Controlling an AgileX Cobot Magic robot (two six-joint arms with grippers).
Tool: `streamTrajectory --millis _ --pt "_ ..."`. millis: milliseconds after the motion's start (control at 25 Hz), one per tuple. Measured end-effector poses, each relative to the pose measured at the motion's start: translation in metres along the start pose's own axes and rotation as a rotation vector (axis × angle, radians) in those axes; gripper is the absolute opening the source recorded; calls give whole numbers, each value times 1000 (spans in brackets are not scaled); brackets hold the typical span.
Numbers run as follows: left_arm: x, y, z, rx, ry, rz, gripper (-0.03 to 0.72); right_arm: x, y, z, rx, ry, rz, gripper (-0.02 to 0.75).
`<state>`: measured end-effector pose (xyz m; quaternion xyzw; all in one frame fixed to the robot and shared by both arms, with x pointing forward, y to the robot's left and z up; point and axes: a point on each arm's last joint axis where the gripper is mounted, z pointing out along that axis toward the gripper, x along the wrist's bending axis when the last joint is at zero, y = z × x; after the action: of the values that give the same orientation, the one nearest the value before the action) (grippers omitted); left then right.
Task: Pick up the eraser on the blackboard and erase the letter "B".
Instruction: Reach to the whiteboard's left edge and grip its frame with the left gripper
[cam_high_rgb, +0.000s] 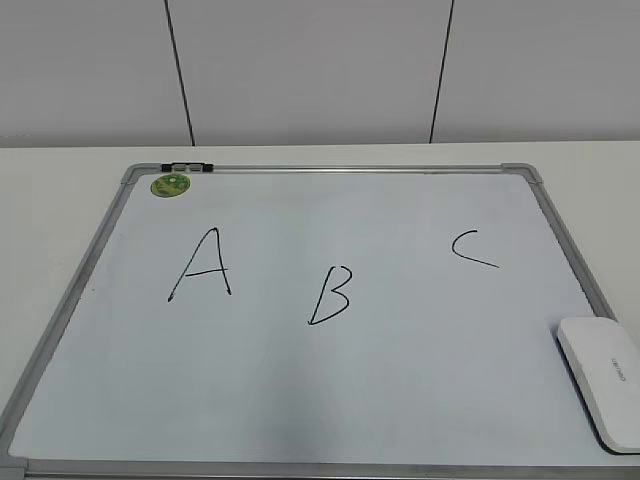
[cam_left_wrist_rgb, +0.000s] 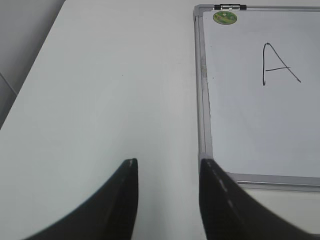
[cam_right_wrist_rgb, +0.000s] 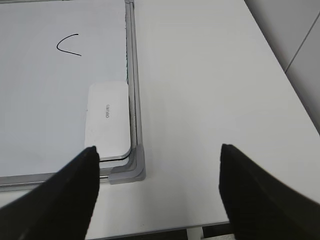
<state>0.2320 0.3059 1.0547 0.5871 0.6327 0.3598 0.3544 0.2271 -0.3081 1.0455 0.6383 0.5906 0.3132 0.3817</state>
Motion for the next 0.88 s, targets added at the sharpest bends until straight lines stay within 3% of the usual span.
streamTrajectory --millis 240,880 --pt "0 3 3 22 1 1 310 0 0 0 0 0 0 554" --pt "-10 102 102 475 37 35 310 0 0 0 0 0 0 554"
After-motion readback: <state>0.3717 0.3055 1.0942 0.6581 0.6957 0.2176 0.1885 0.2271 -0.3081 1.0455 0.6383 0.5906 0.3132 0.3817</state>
